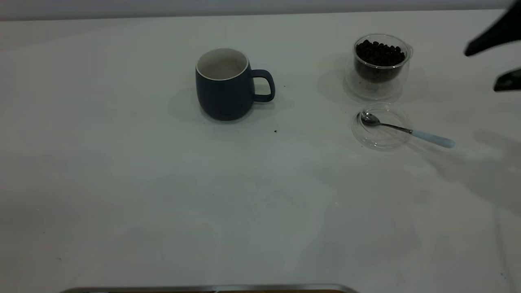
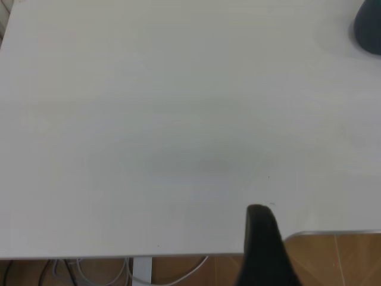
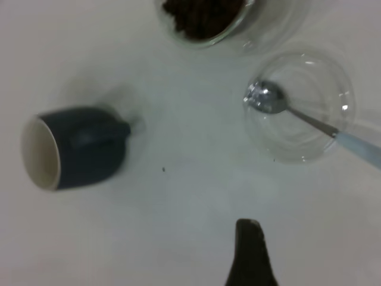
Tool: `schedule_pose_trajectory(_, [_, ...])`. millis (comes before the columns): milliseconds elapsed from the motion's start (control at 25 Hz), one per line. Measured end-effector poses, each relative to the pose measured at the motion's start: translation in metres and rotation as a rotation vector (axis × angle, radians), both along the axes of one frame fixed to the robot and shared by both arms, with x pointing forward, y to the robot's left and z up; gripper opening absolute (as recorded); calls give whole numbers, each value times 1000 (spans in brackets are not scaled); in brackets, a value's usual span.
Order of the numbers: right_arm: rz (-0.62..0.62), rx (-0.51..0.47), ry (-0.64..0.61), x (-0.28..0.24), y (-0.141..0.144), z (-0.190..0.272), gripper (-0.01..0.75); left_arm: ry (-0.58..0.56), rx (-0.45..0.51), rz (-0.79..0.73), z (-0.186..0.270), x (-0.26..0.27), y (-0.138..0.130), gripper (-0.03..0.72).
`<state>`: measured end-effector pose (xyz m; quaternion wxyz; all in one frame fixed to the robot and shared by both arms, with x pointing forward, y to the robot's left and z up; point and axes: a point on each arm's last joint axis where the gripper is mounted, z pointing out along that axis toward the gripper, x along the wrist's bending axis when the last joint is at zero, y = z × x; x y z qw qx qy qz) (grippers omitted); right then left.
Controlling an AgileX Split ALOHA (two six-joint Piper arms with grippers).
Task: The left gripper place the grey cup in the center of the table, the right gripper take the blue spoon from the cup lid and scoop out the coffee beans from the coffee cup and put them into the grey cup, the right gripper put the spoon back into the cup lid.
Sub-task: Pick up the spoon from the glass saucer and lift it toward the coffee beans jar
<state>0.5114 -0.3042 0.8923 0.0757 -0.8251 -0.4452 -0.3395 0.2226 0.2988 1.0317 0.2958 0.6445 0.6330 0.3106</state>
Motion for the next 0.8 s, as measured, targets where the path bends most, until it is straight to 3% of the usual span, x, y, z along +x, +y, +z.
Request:
schedule_pose_trajectory(160, [-45, 66, -33, -20, -11, -16, 592, 0, 0, 0, 0, 0, 0, 548])
schedule_pose_trajectory(480, [-30, 200, 85, -28, -17, -72, 592, 0, 0, 0, 0, 0, 0, 548])
schedule_pose_trajectory(800, [-9, 331, 121, -18, -19, -119, 592, 0, 0, 0, 0, 0, 0, 548])
